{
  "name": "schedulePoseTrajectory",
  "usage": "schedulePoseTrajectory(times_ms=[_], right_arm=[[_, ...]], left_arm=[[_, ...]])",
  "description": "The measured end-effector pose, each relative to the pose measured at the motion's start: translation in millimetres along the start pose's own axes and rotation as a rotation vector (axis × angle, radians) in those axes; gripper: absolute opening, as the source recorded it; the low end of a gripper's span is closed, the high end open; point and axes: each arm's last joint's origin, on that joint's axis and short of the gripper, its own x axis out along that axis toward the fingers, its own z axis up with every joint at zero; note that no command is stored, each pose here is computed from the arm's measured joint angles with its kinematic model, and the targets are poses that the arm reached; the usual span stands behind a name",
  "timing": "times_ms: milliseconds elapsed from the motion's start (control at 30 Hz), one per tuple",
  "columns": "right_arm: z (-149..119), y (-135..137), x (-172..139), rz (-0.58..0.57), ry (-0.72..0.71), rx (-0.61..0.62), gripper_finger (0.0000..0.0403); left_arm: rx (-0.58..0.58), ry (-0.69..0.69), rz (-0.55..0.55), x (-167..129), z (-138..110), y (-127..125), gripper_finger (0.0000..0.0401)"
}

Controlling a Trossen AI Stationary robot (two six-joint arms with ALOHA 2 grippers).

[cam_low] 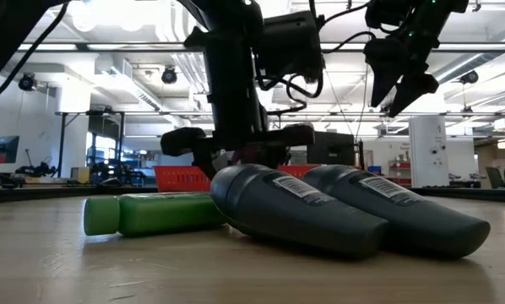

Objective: Pick & Place Travel size toiletries
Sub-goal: Put the razor into the blue bin

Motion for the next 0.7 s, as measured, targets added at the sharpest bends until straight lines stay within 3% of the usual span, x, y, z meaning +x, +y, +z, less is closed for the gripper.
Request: schedulePoseTrajectory(times_ms=[267, 700], right_arm=[[1.3, 0.6, -0.1, 0.006, -0.014, 0.004, 0.0303], [5.0, 2.3, -0.2, 0.024, -0.052, 0.006, 0.0279]], left_arm=[[0.05, -0.054, 0.078, 4.1, 2.7, 8.3, 0.0184], [0.136, -0.022, 0.059, 5.8, 1.1, 7.8, 0.007]])
